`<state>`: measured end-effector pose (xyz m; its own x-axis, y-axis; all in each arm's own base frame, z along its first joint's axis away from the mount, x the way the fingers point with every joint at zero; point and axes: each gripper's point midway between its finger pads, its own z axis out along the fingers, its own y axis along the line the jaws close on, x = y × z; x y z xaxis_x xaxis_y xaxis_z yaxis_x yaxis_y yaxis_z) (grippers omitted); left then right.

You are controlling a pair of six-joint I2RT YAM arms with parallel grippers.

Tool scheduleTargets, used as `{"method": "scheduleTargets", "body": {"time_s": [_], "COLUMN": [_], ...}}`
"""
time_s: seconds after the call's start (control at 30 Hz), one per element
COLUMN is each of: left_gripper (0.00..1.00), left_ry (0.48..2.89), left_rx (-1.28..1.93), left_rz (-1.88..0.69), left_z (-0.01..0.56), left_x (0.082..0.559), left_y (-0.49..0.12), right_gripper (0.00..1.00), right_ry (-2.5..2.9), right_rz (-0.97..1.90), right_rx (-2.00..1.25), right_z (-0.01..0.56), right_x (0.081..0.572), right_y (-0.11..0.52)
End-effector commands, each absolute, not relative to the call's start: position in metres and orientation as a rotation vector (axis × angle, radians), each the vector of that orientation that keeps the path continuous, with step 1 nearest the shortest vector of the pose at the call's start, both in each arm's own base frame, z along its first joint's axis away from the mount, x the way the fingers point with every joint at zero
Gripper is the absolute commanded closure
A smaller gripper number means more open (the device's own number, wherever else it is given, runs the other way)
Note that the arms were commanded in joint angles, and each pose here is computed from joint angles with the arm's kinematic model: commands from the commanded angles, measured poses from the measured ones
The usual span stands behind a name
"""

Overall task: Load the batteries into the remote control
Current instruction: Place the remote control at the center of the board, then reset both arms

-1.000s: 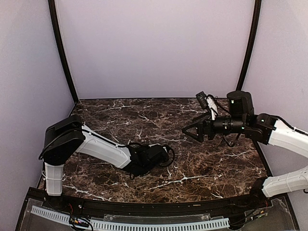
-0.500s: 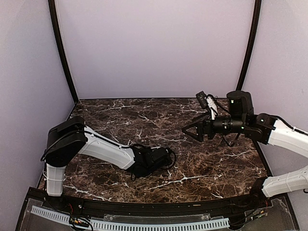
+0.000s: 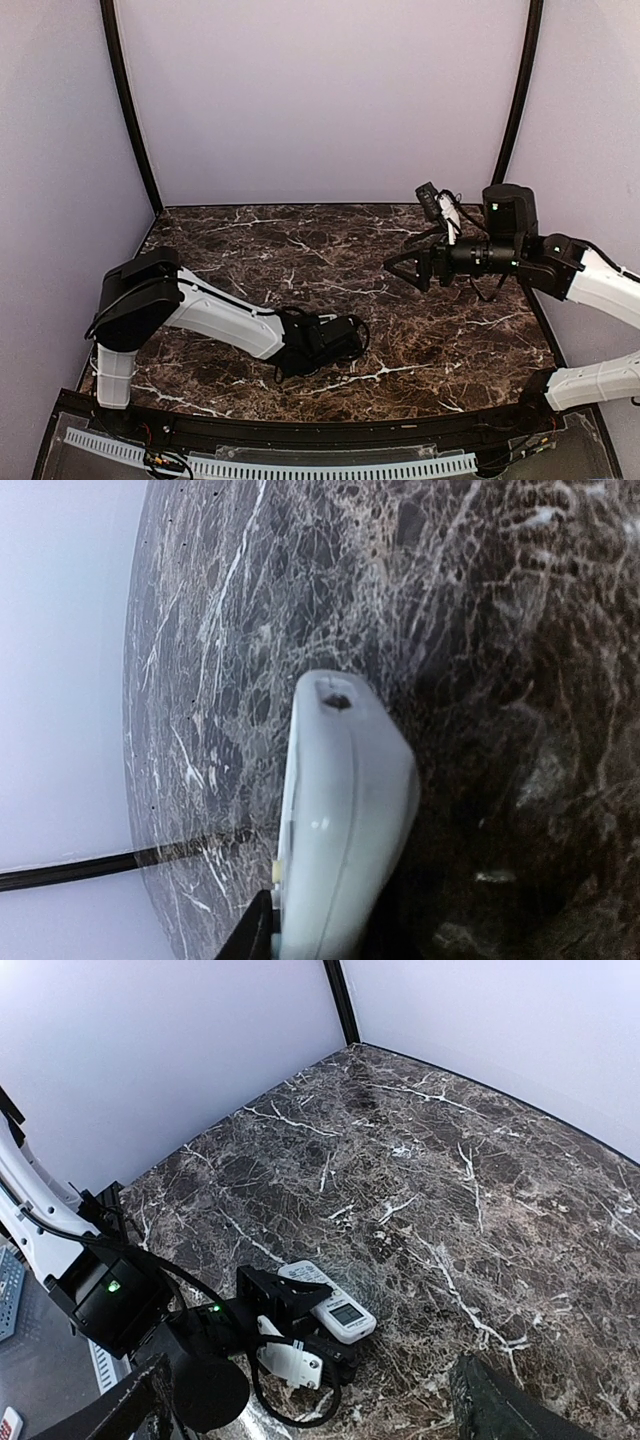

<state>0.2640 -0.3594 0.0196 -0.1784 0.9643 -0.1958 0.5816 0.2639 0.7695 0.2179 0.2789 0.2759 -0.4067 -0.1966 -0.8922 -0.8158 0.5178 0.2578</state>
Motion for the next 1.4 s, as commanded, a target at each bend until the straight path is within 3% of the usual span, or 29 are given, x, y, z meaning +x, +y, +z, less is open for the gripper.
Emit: {"method": "scheduleTargets", "body": {"time_s": [0.0, 0.47, 0.8, 1.07, 1.37], "left_gripper": [0.70, 0.62, 0.48, 0.44, 0.33], "left_ry": [2.200, 2.248, 2.280, 2.306, 2.239], "left_rx": [1.738, 1.762, 1.775, 1.771, 1.711], "left_rz": [0.472, 0.446, 0.423, 0.406, 0.353], "left_z": [-0.095, -0.104, -0.106, -0.104, -0.060], "left_x": [0.179, 0.164, 0.153, 0.149, 0.163], "left_y": [-0.327, -0.323, -0.322, -0.324, -0.354], "right_gripper": [0.07, 0.07, 0.07, 0.07, 0.06], "right_ry": [1.850, 1.826, 1.816, 1.811, 1.868], "right_rz": [0.887, 0.866, 0.863, 0.867, 0.829], "right_rx": [-0.839, -0.828, -0.830, -0.834, -0.792], "right_z": [0.292, 0.303, 0.311, 0.314, 0.309], "right_x": [0.219, 0.212, 0.210, 0.208, 0.215], "right_y": [0.276, 0.266, 0.264, 0.263, 0.258]}}
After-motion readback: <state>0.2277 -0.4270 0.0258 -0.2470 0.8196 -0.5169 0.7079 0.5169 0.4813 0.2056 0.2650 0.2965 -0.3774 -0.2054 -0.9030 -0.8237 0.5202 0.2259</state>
